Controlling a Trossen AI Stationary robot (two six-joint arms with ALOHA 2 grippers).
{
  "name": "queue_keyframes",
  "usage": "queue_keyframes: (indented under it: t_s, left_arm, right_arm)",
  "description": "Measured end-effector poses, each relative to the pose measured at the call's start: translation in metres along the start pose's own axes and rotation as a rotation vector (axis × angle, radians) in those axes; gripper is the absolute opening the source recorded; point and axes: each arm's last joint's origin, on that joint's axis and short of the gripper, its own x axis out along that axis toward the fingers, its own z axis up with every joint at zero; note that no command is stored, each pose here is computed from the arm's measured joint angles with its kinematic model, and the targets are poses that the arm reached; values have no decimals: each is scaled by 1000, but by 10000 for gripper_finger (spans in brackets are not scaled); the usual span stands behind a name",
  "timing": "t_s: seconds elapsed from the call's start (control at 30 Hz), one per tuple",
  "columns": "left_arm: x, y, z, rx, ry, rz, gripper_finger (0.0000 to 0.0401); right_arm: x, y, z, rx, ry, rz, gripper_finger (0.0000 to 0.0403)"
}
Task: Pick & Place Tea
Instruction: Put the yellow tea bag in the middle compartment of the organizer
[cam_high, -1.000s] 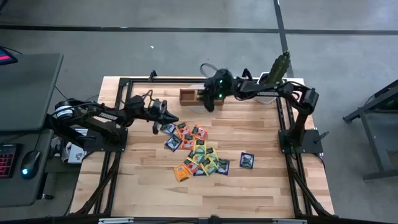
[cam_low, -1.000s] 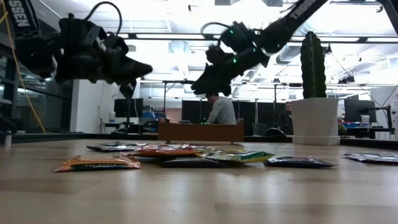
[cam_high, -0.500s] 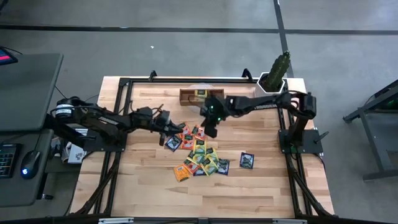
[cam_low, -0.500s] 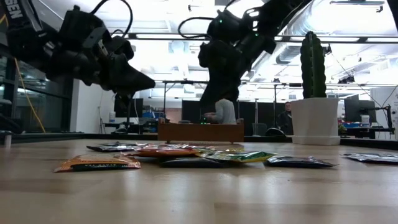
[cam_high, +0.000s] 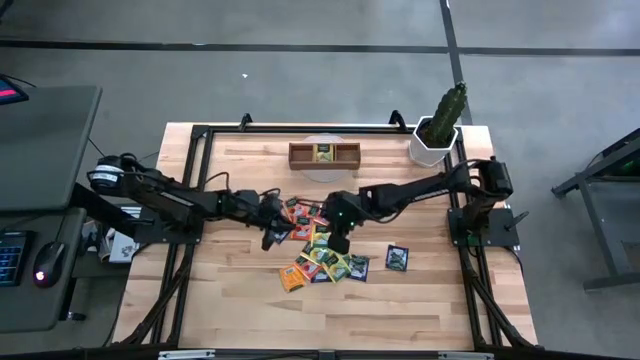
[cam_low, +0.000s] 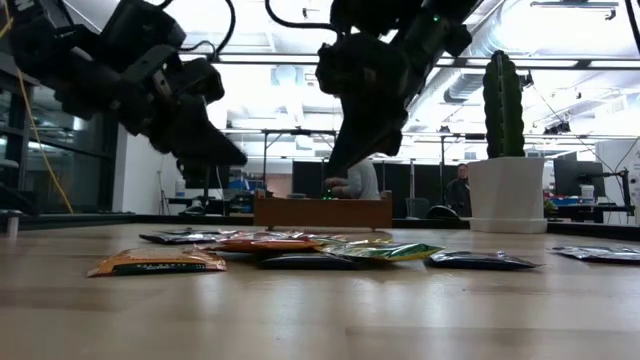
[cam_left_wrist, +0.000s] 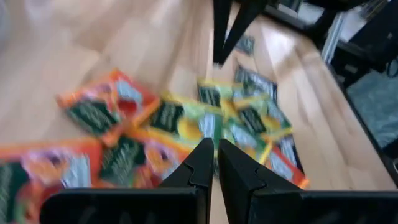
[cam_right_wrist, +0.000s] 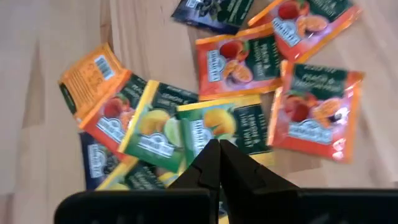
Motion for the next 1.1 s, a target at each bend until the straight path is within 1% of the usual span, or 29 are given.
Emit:
queue_keyframes:
  t_s: [0.1,0.17,0.27,0.37,0.53,0.6,0.7,0.83,0.97,1.1]
  left_arm:
    - [3,-6,-4,-3,10,-27,23]
    - [6,-8,-9,0,41,-30,24]
    - [8,-12,-15,-32,67,-63,23]
    - [9,-21,-18,-26,80,-100,24]
    - [12,-31,-26,-9,95,-87,24]
    - [12,-34,-26,1,98,-98,23]
    - [14,-40,-27,13,111,-116,24]
    - [17,-37,-31,20,142,-83,23]
    - [20,-34,-37,20,177,-70,24]
    - [23,-31,-45,14,218,-50,24]
  right_arm:
    - [1,9,-2,40,-22,-13,1]
    - [1,15,-4,83,-28,-24,1]
    - [2,25,-8,179,-16,-6,1]
    - [4,35,-14,226,-5,1,0]
    - [8,45,-22,318,-13,-37,0]
    - [13,50,-24,329,-30,-37,0]
    - [25,57,-30,347,-20,-25,0]
    - [39,63,-35,343,-52,-26,0]
    - [48,62,-38,372,-48,-38,0]
    - [55,60,-42,375,-36,-47,0]
